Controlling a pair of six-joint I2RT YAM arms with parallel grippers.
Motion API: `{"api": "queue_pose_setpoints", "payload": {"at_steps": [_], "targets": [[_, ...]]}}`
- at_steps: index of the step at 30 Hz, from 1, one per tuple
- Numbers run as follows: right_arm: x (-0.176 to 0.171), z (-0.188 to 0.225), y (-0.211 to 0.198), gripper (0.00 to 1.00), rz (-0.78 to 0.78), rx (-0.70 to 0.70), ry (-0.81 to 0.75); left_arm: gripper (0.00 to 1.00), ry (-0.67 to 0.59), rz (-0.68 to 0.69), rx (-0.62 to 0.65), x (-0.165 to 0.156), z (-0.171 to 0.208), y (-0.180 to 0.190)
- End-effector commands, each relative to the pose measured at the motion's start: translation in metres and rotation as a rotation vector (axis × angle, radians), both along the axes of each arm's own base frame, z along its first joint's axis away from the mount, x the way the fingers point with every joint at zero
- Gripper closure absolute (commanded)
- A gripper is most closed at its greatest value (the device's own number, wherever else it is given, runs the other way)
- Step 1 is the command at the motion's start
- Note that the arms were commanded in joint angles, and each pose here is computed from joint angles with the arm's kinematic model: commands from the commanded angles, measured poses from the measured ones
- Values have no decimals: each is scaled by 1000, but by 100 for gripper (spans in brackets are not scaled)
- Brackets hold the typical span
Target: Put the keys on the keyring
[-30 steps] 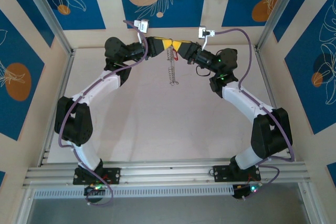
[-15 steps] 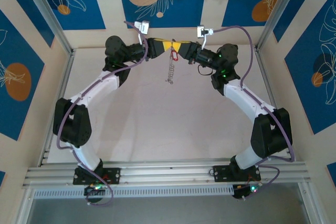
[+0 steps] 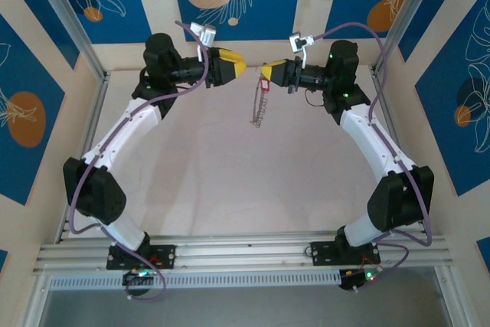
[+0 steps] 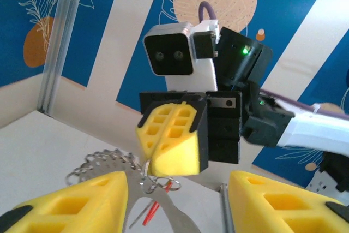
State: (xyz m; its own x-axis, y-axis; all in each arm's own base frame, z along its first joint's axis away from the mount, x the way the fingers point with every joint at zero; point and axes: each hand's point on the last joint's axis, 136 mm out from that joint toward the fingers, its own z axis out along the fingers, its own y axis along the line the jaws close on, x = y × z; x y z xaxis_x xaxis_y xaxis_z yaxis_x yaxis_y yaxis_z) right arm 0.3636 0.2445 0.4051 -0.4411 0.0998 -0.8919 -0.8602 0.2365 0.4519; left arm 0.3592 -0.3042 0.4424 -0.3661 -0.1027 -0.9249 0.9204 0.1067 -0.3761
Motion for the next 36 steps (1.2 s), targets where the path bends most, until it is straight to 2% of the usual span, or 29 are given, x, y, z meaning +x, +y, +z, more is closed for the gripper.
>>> {"api": "queue_pose_setpoints", "payload": {"at_steps": [1, 7, 12, 17, 36], "targets": [[-27, 12, -3, 100, 73, -69, -91, 46, -35, -48, 57, -1, -5, 1], [-34, 13, 1, 100, 166, -92, -72, 41, -60, -96, 144, -6, -14, 0], [-33, 14, 3, 100, 217, -82, -57, 42, -63, -130, 183, -10, -21, 0], [-33, 11, 7, 100, 224, -77, -51, 44, -64, -156, 177, -14, -21, -1], [-35, 8, 25, 100, 261, -51, -46, 44, -48, -207, 145, -16, -20, -11]]}}
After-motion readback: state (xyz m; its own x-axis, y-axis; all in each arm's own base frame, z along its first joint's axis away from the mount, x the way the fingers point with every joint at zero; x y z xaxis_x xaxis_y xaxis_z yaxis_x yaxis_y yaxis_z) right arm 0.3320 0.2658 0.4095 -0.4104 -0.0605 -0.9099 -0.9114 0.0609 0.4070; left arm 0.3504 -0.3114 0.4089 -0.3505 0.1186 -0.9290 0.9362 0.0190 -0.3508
